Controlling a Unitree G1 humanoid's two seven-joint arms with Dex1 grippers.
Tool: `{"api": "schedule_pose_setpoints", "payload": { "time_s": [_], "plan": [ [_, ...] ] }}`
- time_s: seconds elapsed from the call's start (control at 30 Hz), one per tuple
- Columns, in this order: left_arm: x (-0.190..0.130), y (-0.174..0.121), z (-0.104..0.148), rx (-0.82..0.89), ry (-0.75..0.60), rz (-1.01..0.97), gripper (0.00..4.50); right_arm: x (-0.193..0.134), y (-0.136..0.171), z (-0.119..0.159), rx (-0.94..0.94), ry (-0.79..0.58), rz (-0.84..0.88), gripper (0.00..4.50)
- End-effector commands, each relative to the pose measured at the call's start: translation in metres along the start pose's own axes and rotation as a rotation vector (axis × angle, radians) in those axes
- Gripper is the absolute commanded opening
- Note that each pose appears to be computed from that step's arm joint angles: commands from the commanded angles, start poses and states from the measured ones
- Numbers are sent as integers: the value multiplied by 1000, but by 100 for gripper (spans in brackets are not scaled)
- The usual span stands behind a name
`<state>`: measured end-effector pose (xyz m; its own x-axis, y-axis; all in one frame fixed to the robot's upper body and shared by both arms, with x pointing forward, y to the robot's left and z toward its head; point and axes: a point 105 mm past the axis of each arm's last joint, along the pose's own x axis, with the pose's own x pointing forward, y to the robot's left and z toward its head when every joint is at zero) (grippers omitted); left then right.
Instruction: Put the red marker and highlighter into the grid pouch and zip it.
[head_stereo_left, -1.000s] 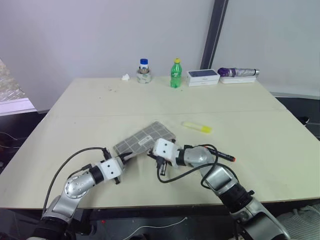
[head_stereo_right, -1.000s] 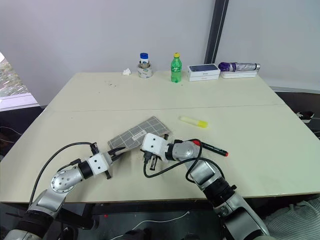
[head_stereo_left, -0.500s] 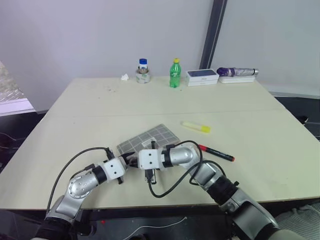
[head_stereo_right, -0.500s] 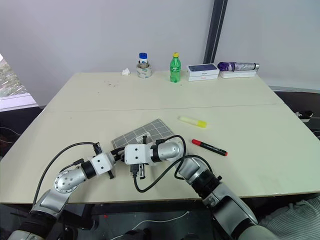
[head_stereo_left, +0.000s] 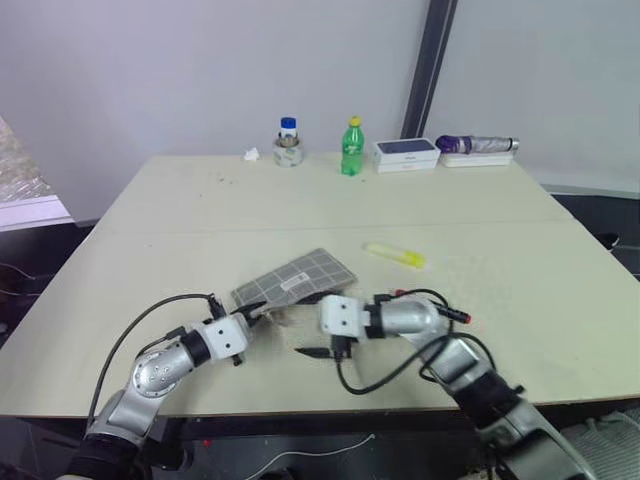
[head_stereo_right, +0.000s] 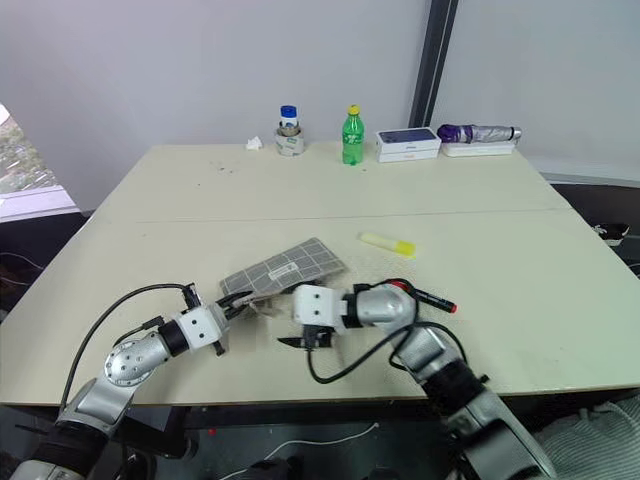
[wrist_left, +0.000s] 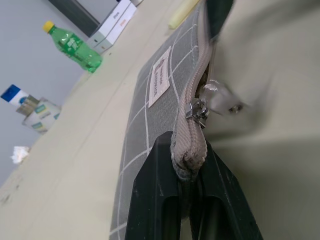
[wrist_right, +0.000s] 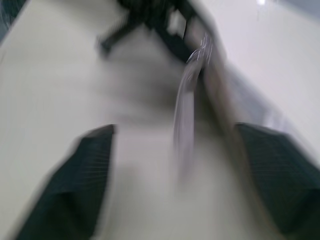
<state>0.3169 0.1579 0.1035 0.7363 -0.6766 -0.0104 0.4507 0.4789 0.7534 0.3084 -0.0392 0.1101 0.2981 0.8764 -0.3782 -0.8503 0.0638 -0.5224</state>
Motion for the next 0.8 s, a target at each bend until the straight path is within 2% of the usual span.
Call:
{"api": "schedule_pose_setpoints", "payload": {
  "time_s": [0.03, 0.23, 0.37, 0.47, 0.67, 0.8],
  "plan": [
    [-4, 19, 4, 50, -17, 70, 0, -28, -14, 12, 13, -33, -102, 447],
    [-7, 24, 1, 18, -20, 109, 0, -82, -50, 3, 226, -72, -454, 447],
    [-3, 22, 4, 16, -33, 87, 0, -96, -50, -11, 285, -4, -523, 447],
    [2, 17, 7, 16, -47, 65, 0, -106, -79, -27, 314, 69, -634, 447],
    [7, 17, 7, 11, -52, 64, 0, -121, -130, -68, 399, 186, -727, 447],
    [7, 18, 6, 11, -48, 72, 0, -121, -134, -109, 517, 308, -704, 447]
  ]
}}
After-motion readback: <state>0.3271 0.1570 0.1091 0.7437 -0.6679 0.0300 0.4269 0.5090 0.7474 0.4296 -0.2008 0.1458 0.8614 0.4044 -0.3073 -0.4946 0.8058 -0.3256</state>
